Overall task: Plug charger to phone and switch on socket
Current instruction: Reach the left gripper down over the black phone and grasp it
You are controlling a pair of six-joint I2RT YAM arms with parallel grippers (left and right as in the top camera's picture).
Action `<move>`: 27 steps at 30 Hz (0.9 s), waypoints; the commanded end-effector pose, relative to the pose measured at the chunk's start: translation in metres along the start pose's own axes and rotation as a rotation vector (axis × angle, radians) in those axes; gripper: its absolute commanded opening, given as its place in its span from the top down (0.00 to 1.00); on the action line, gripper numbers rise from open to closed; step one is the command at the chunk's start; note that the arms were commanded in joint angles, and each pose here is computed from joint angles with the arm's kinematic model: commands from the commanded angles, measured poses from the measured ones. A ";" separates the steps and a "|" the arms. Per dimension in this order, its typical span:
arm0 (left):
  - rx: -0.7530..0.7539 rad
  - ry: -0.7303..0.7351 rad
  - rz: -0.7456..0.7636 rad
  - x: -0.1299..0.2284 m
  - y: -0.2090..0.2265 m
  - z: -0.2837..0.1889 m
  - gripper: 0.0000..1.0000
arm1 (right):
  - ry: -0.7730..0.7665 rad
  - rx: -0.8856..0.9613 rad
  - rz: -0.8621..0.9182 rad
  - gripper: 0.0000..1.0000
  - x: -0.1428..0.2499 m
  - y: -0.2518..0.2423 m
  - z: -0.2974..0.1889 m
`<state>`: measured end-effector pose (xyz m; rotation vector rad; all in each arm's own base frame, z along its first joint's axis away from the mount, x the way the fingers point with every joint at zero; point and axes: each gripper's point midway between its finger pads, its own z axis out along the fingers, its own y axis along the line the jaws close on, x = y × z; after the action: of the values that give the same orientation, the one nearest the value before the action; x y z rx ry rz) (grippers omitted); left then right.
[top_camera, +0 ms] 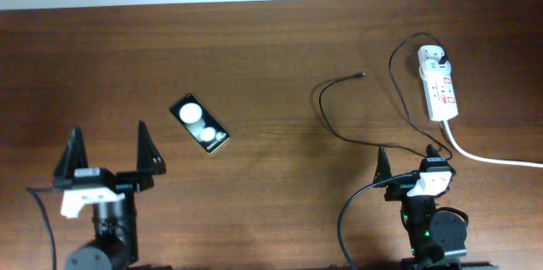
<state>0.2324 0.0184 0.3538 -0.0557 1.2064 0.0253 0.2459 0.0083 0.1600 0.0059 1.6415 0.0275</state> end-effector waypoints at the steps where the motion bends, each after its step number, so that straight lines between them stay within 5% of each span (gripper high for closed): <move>1: -0.020 0.069 -0.012 -0.027 0.004 0.032 0.01 | 0.001 0.009 0.003 0.01 0.003 -0.001 0.000; 7: -0.027 0.542 -0.042 -0.013 0.003 0.075 0.01 | 0.001 0.009 0.003 0.01 0.003 -0.001 0.000; 10: -0.031 0.784 -0.062 0.002 0.001 0.064 0.01 | 0.001 0.009 0.003 0.01 0.003 -0.001 0.000; 14: 0.042 1.202 -0.157 0.067 -0.018 0.007 0.01 | 0.001 0.009 0.003 0.01 0.003 -0.001 0.000; 17: 0.111 1.283 -0.252 0.082 -0.034 0.005 0.01 | 0.001 0.009 0.003 0.01 0.003 -0.001 0.000; 21: -0.194 1.420 -0.385 0.115 -0.011 -0.002 0.01 | 0.001 0.009 0.003 0.01 0.003 -0.001 0.000; 27: -0.375 1.612 -0.454 0.183 -0.025 0.012 0.01 | 0.001 0.009 0.003 0.01 0.003 -0.001 0.000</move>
<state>0.2926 -0.0014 0.2010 -0.6741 2.7347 -0.2939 0.2459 0.0083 0.1601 0.0063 1.6407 0.0278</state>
